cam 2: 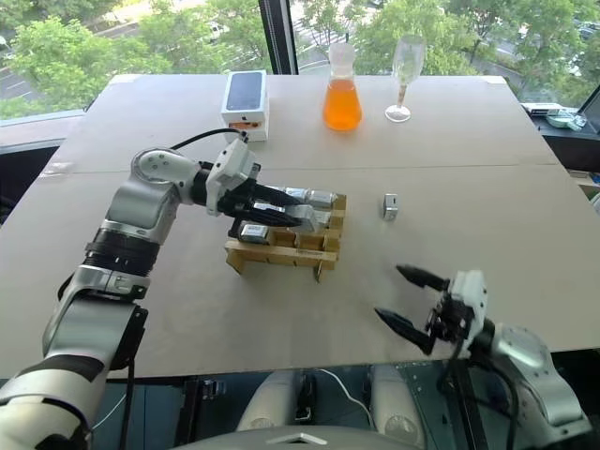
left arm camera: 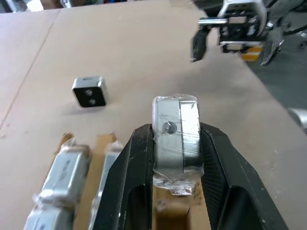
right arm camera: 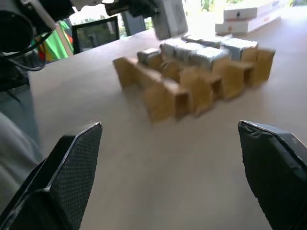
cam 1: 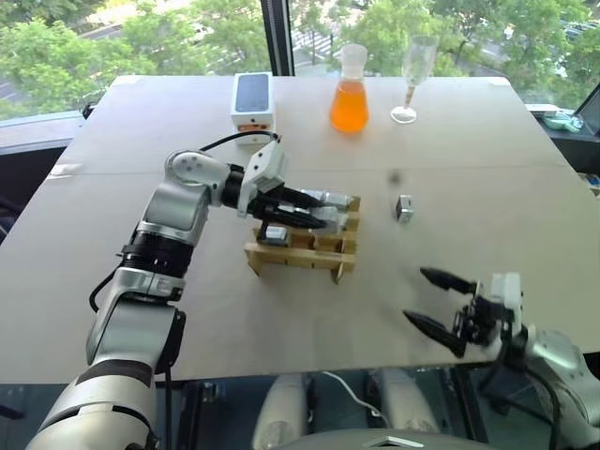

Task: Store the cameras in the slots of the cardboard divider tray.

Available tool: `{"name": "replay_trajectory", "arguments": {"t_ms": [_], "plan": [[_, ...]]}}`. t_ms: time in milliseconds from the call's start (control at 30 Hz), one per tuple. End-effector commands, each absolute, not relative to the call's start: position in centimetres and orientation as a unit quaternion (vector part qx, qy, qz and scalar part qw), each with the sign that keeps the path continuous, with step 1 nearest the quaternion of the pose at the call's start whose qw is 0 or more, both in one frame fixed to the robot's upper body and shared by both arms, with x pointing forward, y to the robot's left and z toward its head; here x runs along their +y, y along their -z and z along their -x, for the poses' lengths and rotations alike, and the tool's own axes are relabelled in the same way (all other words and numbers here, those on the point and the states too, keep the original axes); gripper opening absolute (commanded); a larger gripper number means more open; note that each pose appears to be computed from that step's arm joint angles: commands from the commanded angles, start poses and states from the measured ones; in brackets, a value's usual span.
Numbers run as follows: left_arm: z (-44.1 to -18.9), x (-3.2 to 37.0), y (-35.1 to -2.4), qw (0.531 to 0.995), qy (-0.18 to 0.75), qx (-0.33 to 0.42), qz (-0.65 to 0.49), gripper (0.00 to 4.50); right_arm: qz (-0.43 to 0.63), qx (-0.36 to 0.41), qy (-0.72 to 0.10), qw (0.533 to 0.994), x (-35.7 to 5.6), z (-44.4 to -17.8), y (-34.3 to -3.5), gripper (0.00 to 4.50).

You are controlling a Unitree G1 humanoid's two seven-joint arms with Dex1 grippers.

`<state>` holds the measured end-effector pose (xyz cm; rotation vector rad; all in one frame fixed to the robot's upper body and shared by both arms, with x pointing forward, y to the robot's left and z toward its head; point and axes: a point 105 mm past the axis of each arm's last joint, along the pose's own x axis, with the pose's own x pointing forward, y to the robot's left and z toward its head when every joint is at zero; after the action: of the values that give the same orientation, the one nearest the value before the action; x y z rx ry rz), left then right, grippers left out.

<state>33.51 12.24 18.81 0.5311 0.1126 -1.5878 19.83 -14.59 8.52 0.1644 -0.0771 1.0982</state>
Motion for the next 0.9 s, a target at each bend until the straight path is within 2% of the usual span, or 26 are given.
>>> {"name": "replay_trajectory", "arguments": {"t_ms": [33,367,667,900], "plan": [[-33.5,13.5,-18.8,0.660,0.698,0.043,-0.273,0.76,-0.059,-0.087,-0.557,0.824,-14.4,-18.9,-10.0,4.50],[-34.4,14.5,-17.7,0.663,0.690,0.051,-0.287,0.76,-0.041,-0.094,-0.556,0.825,-14.8,-19.9,-9.7,4.50],[-34.7,13.4,-16.6,0.648,0.702,0.053,-0.291,0.76,-0.035,-0.100,-0.557,0.824,-14.5,-20.2,-9.7,4.50],[-34.5,13.8,-15.8,0.644,0.703,0.085,-0.288,0.76,-0.030,-0.101,-0.551,0.828,-14.6,-20.2,-9.6,4.50]]}}
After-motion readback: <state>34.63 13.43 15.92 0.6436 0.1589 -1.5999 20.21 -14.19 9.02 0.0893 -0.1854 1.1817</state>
